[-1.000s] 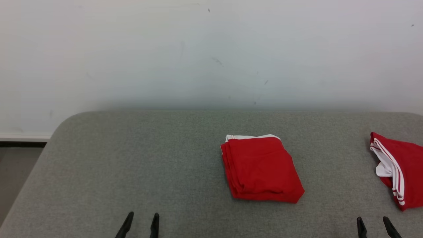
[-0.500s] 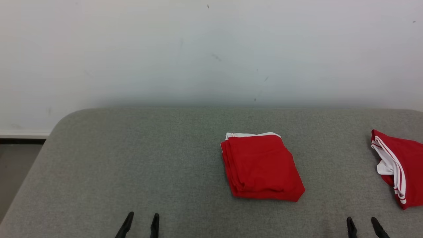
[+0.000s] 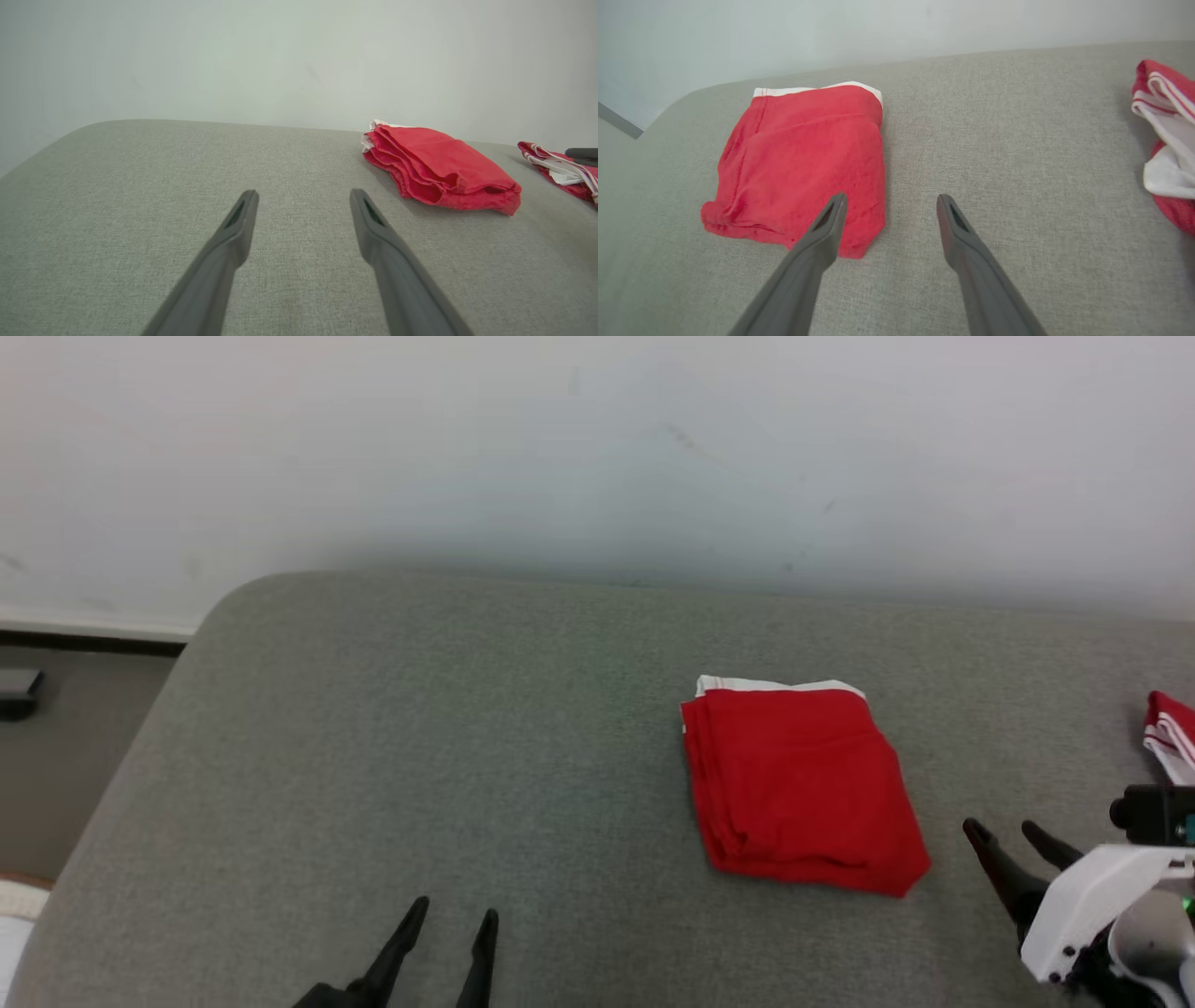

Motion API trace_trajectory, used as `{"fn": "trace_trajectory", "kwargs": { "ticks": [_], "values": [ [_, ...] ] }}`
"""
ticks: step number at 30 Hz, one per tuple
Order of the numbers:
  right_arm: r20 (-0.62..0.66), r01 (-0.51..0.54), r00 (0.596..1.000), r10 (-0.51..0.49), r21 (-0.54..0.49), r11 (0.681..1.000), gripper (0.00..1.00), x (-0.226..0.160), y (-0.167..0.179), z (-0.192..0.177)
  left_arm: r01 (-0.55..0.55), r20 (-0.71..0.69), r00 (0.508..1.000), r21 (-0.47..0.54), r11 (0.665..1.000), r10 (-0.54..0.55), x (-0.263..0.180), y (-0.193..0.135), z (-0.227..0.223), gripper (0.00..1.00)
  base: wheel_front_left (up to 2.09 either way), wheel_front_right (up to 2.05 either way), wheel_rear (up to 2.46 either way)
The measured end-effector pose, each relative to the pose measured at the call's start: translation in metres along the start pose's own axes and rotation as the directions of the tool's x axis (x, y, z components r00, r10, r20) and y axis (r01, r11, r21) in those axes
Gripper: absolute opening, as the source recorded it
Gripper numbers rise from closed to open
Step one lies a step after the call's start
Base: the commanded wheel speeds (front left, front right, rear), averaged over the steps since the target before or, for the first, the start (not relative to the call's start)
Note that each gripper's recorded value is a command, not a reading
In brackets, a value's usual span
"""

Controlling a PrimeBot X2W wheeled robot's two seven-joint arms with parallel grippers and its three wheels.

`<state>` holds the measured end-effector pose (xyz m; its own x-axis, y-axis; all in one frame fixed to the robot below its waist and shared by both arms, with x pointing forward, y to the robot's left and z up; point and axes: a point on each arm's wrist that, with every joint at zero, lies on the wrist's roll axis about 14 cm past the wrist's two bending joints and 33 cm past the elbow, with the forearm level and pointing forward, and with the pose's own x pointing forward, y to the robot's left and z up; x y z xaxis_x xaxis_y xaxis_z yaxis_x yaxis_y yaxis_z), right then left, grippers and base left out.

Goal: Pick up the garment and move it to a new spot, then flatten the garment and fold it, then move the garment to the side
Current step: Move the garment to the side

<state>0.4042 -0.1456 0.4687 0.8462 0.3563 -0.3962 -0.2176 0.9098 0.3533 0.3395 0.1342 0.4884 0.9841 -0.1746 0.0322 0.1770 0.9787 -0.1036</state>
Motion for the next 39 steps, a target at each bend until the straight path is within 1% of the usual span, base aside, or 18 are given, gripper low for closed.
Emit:
{"fn": "trace_trajectory", "kwargs": {
  "ticks": [2, 6, 9, 14, 18, 21, 28, 29, 30, 32, 33, 35, 39],
  "values": [
    [-0.05, -0.016, 0.999, 0.016, 0.004, 1.0, 1.0, 0.017, 0.003, 0.005, -0.014, -0.002, 1.0, 0.001, 1.0, 0.014, 0.001, 0.005, 0.0, 1.0, 0.0, 0.0, 0.0],
    [-0.132, -0.016, 0.991, 0.019, 0.028, 0.999, 1.0, 0.052, 0.002, 0.009, -0.044, -0.014, 0.999, -0.001, 0.999, 0.044, 0.003, 0.015, -0.003, 1.0, 0.0, 0.0, 0.0],
    [-0.203, -0.004, 0.979, 0.007, 0.015, 1.0, 1.0, 0.075, -0.001, -0.001, -0.079, -0.036, 0.996, 0.0, 0.997, 0.079, -0.001, 0.026, -0.009, 1.0, 0.0, 0.0, 0.0],
    [-0.29, -0.021, 0.957, 0.025, 0.019, 1.0, 1.0, 0.106, 0.009, -0.02, -0.129, -0.069, 0.989, 0.007, 0.992, 0.13, -0.007, 0.04, -0.018, 1.0, 0.0, 0.0, 0.0],
    [-0.339, -0.028, 0.94, 0.04, 0.038, 0.999, 1.0, 0.119, 0.014, -0.036, -0.149, -0.088, 0.985, 0.01, 0.989, 0.15, -0.009, 0.046, -0.023, 1.0, 0.0, 0.0, 0.0],
    [-0.355, -0.036, 0.934, 0.05, 0.047, 0.998, 1.0, 0.124, 0.017, -0.04, -0.144, -0.086, 0.986, 0.013, 0.989, 0.145, -0.005, 0.046, -0.022, 1.0, 0.0, 0.0, 0.0],
    [-0.356, -0.067, 0.927, 0.114, 0.142, 0.988, 1.0, 0.127, 0.032, -0.045, -0.122, -0.082, 0.989, 0.015, 0.992, 0.122, 0.003, 0.042, -0.021, 1.0, 0.0, 0.0, 0.0],
    [-0.36, -0.075, 0.925, 0.122, 0.144, 0.987, 0.75, 0.128, 0.035, -0.046, -0.12, -0.082, 0.989, 0.014, 0.993, 0.12, 0.003, 0.042, -0.021, 1.0, 0.0, 0.0, 0.0],
    [-0.364, -0.081, 0.923, 0.128, 0.142, 0.987, 0.75, 0.128, 0.037, -0.047, -0.119, -0.083, 0.989, 0.014, 0.993, 0.12, 0.003, 0.042, -0.022, 1.0, 0.0, 0.0, 0.0],
    [-0.369, -0.092, 0.919, 0.141, 0.146, 0.985, 0.12, 0.128, 0.04, -0.048, -0.116, -0.083, 0.99, 0.014, 0.993, 0.117, 0.003, 0.041, -0.022, 1.0, 0.0, 0.0, 0.0],
    [-0.366, -0.097, 0.919, 0.146, 0.147, 0.984, 0.0, 0.128, 0.042, -0.049, -0.115, -0.083, 0.99, 0.015, 0.993, 0.116, 0.004, 0.041, -0.021, 1.0, 0.0, 0.0, 0.0],
    [-0.364, -0.109, 0.918, 0.157, 0.15, 0.983, 0.0, 0.129, 0.046, -0.05, -0.114, -0.081, 0.99, 0.015, 0.993, 0.115, 0.004, 0.041, -0.021, 1.0, 0.0, 0.0, 0.0],
    [-0.321, -0.118, 0.933, 0.165, 0.161, 0.98, 0.0, 0.13, 0.048, -0.043, -0.113, -0.08, 0.99, 0.014, 0.993, 0.114, 0.004, 0.04, -0.02, 1.0, 0.0, 0.0, 0.0]
  ]
}}
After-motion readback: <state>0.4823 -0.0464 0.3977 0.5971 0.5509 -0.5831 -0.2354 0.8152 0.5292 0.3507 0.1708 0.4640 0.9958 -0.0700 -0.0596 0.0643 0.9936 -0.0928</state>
